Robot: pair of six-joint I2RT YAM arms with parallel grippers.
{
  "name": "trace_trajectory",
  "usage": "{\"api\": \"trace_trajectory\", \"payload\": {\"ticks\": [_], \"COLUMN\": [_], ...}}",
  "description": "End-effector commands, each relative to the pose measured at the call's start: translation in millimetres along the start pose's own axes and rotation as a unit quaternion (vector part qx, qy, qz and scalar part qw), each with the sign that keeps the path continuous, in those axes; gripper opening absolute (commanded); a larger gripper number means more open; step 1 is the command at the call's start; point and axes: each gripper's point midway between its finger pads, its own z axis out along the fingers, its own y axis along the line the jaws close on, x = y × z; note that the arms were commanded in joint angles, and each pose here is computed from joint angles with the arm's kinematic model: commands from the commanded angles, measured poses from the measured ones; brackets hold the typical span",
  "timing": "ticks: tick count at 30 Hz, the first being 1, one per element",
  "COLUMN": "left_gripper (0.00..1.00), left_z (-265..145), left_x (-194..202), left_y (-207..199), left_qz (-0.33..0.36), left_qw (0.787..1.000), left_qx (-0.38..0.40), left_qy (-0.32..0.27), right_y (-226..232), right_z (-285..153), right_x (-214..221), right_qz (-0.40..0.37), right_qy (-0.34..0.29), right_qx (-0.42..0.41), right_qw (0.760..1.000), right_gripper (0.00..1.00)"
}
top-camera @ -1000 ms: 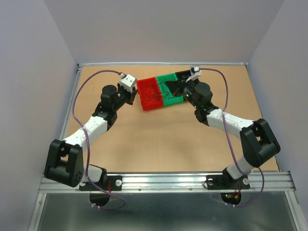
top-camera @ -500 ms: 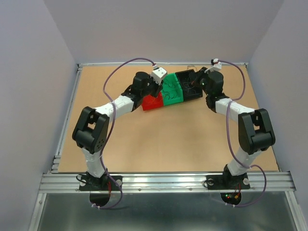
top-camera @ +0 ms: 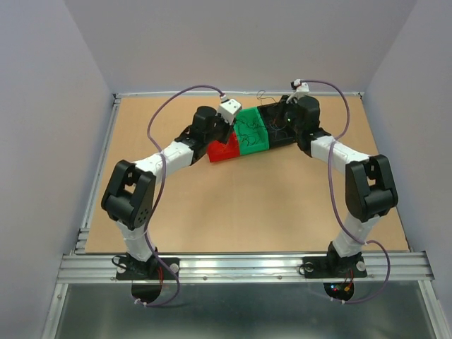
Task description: Untangle the cables
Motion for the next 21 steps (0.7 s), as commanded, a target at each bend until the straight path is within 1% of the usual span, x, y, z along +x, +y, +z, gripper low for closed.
{"api": "trace_trajectory", "payload": {"ticks": [1, 4, 8, 12, 15, 18, 21], "left_gripper": [0.32, 0.32, 0.32, 0.33, 0.33, 0.33, 0.33], "left_z": [-42, -58, -64, -65, -62, -60, -59], "left_x": [-66, -73, -70, -68, -66, -63, -62], "left_y": [27, 41, 48, 52, 52, 52, 53], "left_qz": [-0.011, -0.022, -0.027, -0.027, -0.026, -0.025, -0.025], "left_qw": [0.996, 0.993, 0.993, 0.992, 0.993, 0.993, 0.993], "left_qx": [-0.036, -0.046, -0.051, -0.056, -0.054, -0.052, -0.055], "left_qy": [-0.087, -0.102, -0.105, -0.108, -0.104, -0.101, -0.098], "right_y": [37, 49, 45, 44, 41, 31, 28], "right_z": [6, 3, 2, 0, -1, 1, -1], "right_x": [-3, 16, 30, 55, 62, 62, 62], "right_qz": [-0.091, -0.112, -0.127, -0.132, -0.137, -0.141, -0.141], "right_qy": [0.032, 0.066, 0.081, 0.122, 0.14, 0.147, 0.154], "right_qx": [-0.026, -0.03, -0.018, -0.021, -0.003, 0.029, 0.039], "right_qw": [0.995, 0.991, 0.988, 0.984, 0.981, 0.979, 0.977], "right_gripper": [0.0, 0.01, 0.01, 0.0, 0.01, 0.01, 0.01]}}
